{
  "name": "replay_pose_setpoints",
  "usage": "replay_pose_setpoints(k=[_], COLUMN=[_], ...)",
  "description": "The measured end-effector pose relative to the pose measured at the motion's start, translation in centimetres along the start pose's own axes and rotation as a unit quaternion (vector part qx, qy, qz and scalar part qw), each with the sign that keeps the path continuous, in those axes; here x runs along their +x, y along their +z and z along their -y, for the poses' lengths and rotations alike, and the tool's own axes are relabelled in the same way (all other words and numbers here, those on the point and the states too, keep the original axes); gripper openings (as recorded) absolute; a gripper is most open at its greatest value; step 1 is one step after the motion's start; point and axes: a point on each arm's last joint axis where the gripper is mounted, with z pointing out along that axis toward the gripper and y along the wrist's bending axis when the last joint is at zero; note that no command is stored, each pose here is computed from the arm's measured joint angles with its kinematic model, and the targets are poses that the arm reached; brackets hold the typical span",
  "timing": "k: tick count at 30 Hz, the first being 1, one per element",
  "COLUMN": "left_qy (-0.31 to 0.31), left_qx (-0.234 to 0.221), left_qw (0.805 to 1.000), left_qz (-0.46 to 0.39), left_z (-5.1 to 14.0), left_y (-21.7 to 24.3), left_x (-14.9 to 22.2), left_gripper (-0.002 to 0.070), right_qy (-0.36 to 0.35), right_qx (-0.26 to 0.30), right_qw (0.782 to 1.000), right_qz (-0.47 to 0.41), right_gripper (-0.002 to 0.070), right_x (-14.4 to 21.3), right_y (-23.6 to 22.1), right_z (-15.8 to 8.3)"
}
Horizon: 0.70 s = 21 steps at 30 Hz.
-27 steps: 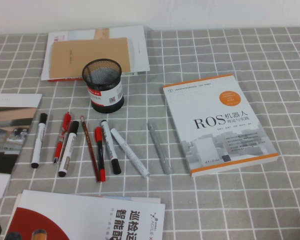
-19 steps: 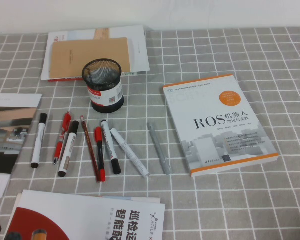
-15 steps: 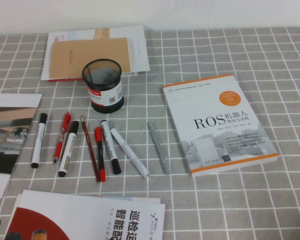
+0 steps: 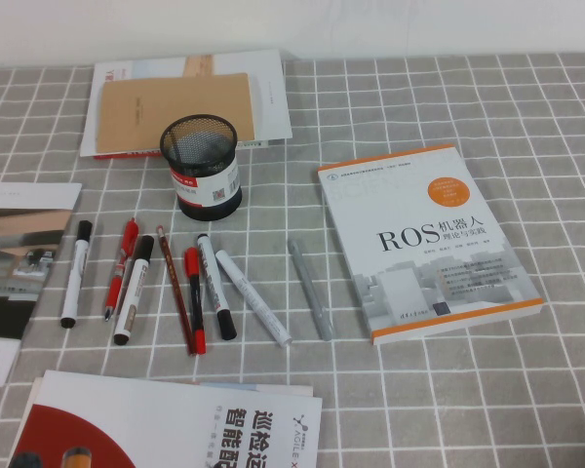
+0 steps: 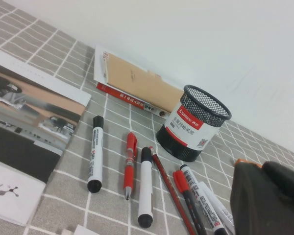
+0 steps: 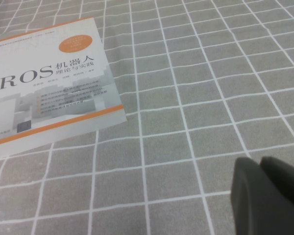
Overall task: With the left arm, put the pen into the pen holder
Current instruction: Pick up the pen on the table
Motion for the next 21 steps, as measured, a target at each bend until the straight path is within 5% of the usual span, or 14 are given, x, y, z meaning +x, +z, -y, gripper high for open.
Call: replay_pose_setpoints(k=[12, 21], left_qy=[-0.001, 0.010], left_qx=[0.000, -0.011], left_qw=[1.000, 0.994], left_qz=[-0.004, -0.107], left_z=[0.0, 2.5], left_y=[0.0, 0.9], left_x=[0.1, -3.5], left_gripper=[-0.0002, -0.0002], right_qy=[0.000, 0.000], right_qx=[0.000, 0.000], right_qw=[1.000, 1.000], right_qz=[0.000, 0.000], right_gripper=[-0.0015, -0.0015], right_x=[0.0, 0.0], right_y=[0.0, 0.0], right_z=[0.0, 0.0])
